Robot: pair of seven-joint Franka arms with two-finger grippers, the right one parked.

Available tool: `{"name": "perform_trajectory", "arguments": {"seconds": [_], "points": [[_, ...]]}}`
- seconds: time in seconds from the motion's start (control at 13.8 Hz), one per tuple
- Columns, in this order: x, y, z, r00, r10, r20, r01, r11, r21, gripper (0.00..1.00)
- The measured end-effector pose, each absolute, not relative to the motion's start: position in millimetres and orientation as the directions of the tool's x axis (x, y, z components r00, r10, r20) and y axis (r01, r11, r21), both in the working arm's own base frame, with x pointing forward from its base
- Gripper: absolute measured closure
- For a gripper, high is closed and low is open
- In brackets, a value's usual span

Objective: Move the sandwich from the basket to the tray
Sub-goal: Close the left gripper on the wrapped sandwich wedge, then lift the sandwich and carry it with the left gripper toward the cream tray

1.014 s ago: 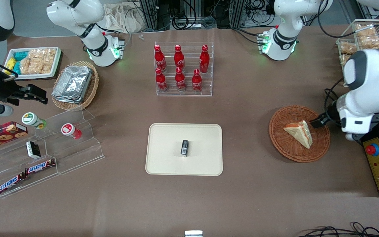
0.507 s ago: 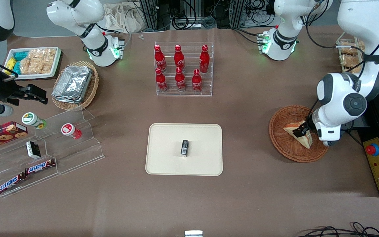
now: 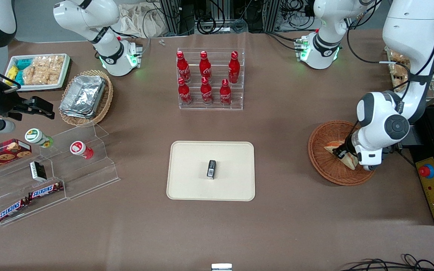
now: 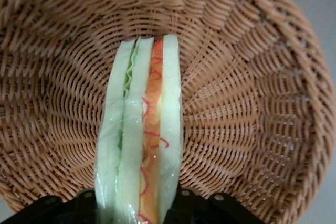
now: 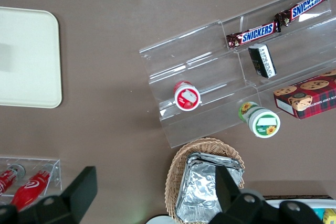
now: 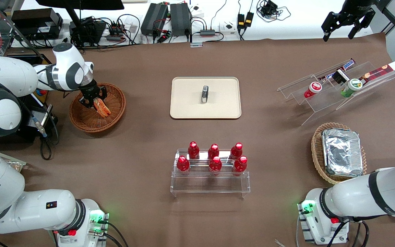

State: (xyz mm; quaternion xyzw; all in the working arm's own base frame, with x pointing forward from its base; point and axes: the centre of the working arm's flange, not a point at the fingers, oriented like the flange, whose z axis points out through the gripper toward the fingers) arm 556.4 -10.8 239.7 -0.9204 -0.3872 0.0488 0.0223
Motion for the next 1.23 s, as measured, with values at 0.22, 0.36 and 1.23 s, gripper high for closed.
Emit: {"name": "perform_trajectory", "arguments": {"seconds": [0.22,0.36,1.23], "points": [[562,-10,290,0.701,0.708,-0.086,0.699,-0.706,-0.112,0.64],[567,-18,354,0.733,0.672,-0.106,0.659,-0.740,-0.138,0.66],[568,-295,409,0.989,0.058,-0.139,0.073,-0.992,0.100,0.79]]}}
